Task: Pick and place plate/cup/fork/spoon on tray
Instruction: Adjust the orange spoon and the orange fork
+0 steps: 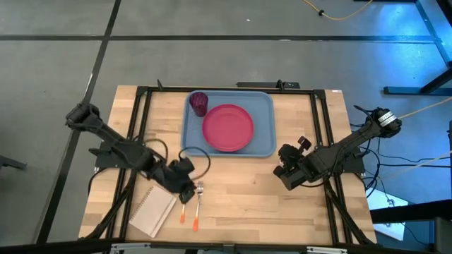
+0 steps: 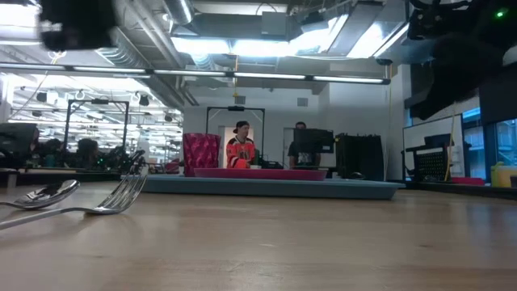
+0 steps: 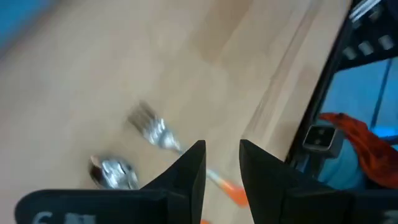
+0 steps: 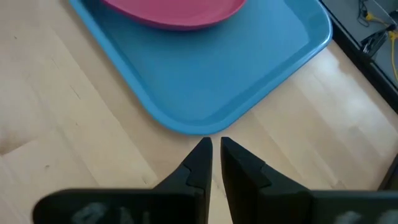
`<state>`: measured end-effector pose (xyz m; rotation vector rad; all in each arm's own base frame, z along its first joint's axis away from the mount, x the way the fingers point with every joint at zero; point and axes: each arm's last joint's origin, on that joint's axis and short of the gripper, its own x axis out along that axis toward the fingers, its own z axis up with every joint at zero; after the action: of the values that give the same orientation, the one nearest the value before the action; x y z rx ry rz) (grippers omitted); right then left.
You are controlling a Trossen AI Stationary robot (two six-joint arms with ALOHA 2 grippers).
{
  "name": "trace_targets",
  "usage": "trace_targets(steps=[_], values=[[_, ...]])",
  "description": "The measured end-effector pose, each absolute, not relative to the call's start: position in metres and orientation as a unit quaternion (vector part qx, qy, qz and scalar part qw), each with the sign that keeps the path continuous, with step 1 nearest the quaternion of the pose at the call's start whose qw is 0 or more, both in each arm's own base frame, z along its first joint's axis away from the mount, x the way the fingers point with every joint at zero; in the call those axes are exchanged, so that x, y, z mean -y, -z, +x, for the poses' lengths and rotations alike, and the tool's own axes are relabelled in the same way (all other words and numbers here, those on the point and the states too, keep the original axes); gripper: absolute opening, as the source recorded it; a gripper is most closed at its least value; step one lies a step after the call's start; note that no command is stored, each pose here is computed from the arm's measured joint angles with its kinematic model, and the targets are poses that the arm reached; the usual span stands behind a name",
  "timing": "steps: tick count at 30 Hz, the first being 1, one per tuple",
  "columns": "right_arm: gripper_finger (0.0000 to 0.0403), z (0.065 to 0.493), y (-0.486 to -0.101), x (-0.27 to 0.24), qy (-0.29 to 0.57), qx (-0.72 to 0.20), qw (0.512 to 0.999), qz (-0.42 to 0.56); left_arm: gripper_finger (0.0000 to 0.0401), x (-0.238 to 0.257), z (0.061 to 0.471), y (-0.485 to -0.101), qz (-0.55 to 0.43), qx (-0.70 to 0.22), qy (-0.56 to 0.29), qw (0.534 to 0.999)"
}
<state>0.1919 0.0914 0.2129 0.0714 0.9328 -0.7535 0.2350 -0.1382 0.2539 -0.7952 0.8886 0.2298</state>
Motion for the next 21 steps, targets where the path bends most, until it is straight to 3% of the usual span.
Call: trace_targets(steps=[12,21], values=[[0.0039,0.192,-0.213,-0.091,0.344,-0.446,0.826,0.009,0.0089,0.169,0.249,-0.183,-0.499,-0.531,-0.251,0.638],[0.0040,0.192,-0.213,-0.091,0.344,-0.446,0.826,0.008,0.0089,0.170,0.245,-0.171,-0.500,-0.544,-0.300,0.604]])
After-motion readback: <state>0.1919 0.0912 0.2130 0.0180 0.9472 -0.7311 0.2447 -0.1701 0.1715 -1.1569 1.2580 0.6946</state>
